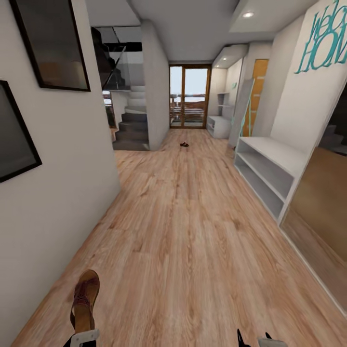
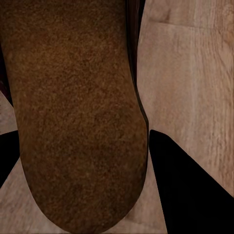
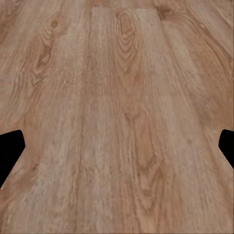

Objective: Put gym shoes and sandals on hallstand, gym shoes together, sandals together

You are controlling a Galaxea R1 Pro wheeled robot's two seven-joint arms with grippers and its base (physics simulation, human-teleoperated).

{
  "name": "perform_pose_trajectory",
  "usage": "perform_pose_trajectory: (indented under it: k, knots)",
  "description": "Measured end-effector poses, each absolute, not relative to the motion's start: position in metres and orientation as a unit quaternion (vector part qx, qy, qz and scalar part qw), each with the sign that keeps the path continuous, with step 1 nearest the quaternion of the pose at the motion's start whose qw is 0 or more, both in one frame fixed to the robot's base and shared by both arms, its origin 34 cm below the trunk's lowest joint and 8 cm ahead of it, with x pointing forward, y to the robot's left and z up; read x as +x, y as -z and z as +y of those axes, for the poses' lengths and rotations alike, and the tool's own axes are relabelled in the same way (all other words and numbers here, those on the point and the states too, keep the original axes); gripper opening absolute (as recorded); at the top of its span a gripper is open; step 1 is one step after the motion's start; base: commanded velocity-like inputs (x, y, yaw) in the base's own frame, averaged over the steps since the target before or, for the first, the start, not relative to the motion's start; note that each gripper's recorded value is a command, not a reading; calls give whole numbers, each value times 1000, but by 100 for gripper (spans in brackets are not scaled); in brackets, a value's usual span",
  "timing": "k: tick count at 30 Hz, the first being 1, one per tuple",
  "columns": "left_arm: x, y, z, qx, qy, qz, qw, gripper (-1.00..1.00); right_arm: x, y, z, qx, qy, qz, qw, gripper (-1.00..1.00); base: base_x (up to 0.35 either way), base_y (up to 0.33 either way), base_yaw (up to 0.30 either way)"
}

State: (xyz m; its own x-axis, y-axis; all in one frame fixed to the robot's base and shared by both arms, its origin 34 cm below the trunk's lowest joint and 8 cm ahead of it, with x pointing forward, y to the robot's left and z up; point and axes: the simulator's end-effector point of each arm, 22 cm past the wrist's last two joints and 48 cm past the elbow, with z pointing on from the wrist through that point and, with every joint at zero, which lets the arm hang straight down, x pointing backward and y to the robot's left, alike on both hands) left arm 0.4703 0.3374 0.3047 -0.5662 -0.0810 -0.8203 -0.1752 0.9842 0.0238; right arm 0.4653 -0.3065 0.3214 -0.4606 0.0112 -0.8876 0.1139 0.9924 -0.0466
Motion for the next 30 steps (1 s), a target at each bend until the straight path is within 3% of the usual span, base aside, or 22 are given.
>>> perform_pose_trajectory:
  k: [12,30]
  knots:
    - [470,-305,337,-73,-51,883,460,-100,465,-322,-312,35,53,853,518,100,338,-12,32]
    - [470,-305,337,-72,-51,884,460,-100,465,-322,-314,34,55,853,518,100,312,-169,0]
